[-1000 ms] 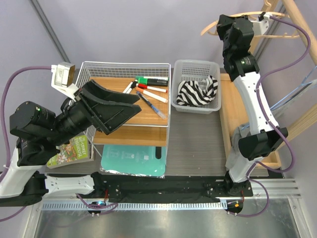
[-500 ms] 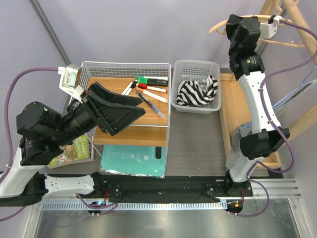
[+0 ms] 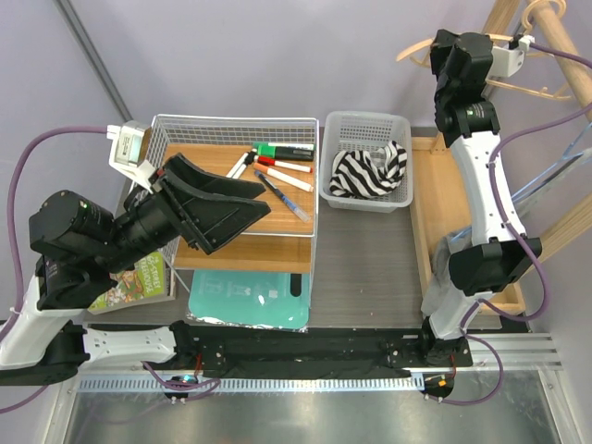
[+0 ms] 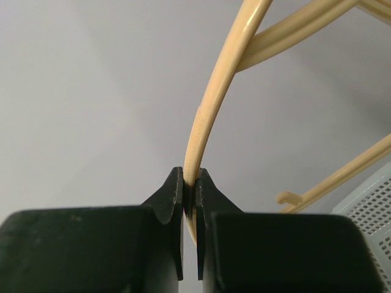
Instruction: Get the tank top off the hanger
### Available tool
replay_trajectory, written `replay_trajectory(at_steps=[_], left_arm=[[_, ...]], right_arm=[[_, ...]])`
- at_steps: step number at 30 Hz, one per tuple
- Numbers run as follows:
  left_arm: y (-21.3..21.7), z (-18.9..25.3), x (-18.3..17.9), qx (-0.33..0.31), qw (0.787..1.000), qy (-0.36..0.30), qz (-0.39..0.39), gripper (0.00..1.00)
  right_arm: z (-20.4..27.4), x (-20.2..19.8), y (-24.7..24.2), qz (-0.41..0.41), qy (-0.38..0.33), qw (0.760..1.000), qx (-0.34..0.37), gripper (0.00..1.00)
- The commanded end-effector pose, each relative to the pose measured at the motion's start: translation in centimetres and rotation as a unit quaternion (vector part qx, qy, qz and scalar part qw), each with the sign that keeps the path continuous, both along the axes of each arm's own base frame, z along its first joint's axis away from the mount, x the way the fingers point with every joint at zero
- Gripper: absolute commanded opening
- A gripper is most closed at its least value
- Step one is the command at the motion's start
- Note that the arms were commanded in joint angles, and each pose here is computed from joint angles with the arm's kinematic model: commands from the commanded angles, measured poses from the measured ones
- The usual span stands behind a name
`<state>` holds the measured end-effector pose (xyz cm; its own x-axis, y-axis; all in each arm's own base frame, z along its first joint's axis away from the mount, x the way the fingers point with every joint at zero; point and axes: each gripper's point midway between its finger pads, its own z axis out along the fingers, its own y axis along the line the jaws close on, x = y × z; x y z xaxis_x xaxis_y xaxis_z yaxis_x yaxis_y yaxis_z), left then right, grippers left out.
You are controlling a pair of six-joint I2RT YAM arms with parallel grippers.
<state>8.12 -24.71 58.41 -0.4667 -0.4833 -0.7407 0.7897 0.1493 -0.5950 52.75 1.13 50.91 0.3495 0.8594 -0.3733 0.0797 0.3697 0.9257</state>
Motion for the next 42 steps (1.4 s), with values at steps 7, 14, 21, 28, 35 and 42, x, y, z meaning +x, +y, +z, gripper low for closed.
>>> replay_trajectory(at_steps=[7,14,21,28,35,42], left_arm=[[0.0,0.2,-0.5,-0.009,1.000,0.000,-0.012,0.72],[-0.4,0.1,-0.5,-0.007,1.000,0.001,-0.016,0.72],[-1.0,-0.1,-0.3,-0.005,1.000,0.001,-0.018,0.72],[-1.8,-0.6,-0.2,-0.004,1.000,0.007,-0.025,0.72],[-3.1,-0.9,-0.2,0.000,0.999,0.008,-0.038,0.72],[-4.9,-1.1,-0.2,0.008,0.998,0.009,-0.058,0.71]], right_arm=[[0.2,0.1,0.2,0.012,-0.009,1.000,0.022,0.22],[0.2,-1.2,1.5,0.029,0.013,0.999,-0.003,0.60],[-1.3,-4.9,2.3,0.010,0.085,0.995,-0.051,1.00],[-3.3,-9.1,3.8,-0.001,0.138,0.982,-0.128,1.00],[-4.1,-12.2,8.1,0.094,0.140,0.963,-0.210,1.00],[-5.5,-16.1,7.3,0.122,0.163,0.946,-0.252,1.00]])
